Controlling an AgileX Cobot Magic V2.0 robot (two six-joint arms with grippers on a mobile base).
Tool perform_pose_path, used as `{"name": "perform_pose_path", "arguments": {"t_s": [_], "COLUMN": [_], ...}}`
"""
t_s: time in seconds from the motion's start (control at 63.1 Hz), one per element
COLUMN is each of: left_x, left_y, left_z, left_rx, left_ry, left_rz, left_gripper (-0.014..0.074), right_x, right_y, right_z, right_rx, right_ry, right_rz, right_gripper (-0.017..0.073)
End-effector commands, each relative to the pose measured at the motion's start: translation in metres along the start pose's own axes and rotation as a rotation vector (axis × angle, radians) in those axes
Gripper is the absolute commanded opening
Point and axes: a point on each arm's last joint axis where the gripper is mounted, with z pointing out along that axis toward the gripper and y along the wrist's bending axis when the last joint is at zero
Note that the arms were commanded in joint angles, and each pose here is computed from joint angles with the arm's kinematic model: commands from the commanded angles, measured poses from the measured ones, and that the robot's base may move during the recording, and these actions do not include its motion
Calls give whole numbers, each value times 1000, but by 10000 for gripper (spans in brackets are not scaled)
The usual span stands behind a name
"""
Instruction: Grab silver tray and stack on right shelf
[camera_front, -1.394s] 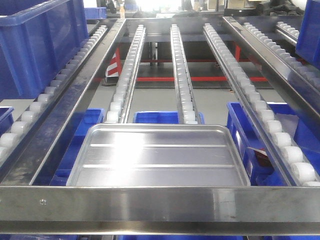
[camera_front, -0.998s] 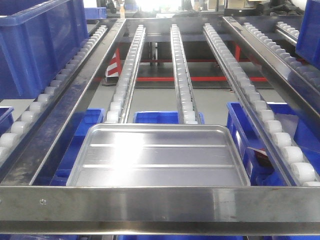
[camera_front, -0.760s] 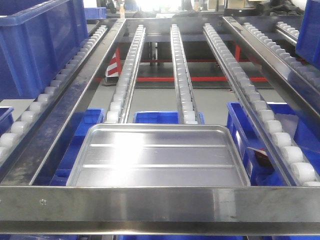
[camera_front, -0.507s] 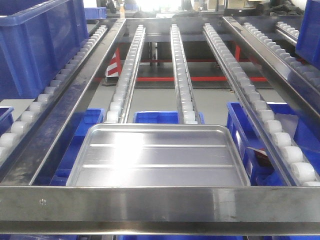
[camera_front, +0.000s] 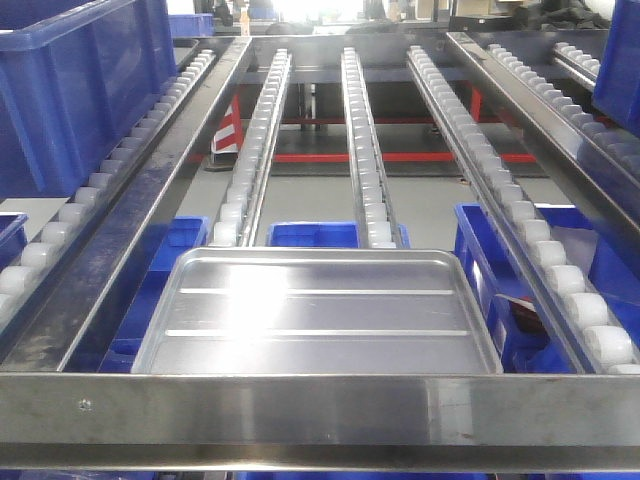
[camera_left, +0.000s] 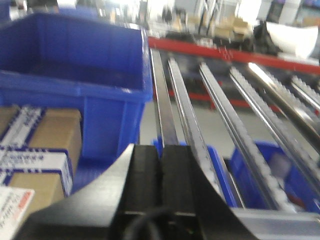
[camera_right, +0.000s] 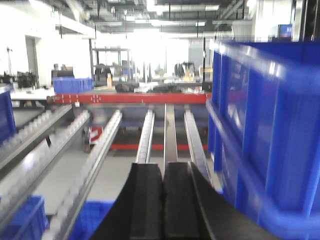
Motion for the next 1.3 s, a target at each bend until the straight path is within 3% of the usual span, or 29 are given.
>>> {"name": "perform_pose_path", "arguments": {"t_s": [0.0, 0.095, 0.206, 0.269, 0.333, 0.396, 0.444, 0.507, 0.57, 0.681, 0.713, 0.824, 0.871, 1.046, 1.188, 1.251, 1.283], "left_x": [-29, -42, -50, -51, -52, -49, -46, -41, -36, -31, -29, -21, -16, -17, -23, -22, -19], "left_y": [-8, -12, -16, -20, -24, -28, -29, -29, -29, -31, -33, -45, -54, -87, -112, -118, -120], "left_z": [6, 21, 45, 59, 71, 83, 94, 104, 112, 122, 125, 133, 136, 154, 180, 192, 198], "left_rx": [33, 46, 80, 119, 167, 207, 219, 220, 220, 245, 258, 327, 377, 540, 597, 578, 565], "left_ry": [77, 188, 286, 325, 358, 406, 449, 486, 521, 536, 540, 598, 639, 784, 812, 844, 869], "left_rz": [-55, -82, -17, -9, -20, -52, -99, -128, -149, -121, -99, -107, -70, 76, 84, 76, 97], "left_gripper": [-92, -92, -92, -63, 40, 201, 331, 395, 384, 351, 342, 325, 325, 325, 325, 325, 325], "right_x": [-31, -45, -52, -53, -53, -50, -44, -38, -30, -14, -10, 2, 10, 25, 39, 46, 50], "right_y": [1, 4, 8, 12, 18, 25, 32, 40, 50, 69, 73, 85, 89, 97, 102, 105, 107], "right_z": [11, 26, 46, 56, 64, 72, 80, 87, 95, 108, 112, 124, 130, 144, 150, 152, 153], "right_rx": [-3, -28, -77, -118, -166, -220, -268, -320, -372, -435, -444, -446, -440, -426, -420, -427, -430], "right_ry": [-63, -20, 53, 102, 156, 219, 277, 334, 402, 535, 570, 683, 718, 788, 873, 968, 1013], "right_rz": [-8, 0, 11, 18, 25, 28, 29, 27, 27, 70, 87, 175, 188, 189, 171, 152, 143], "right_gripper": [58, 60, 60, 60, 72, 125, 201, 300, 409, 513, 522, 522, 522, 522, 522, 522, 522]}}
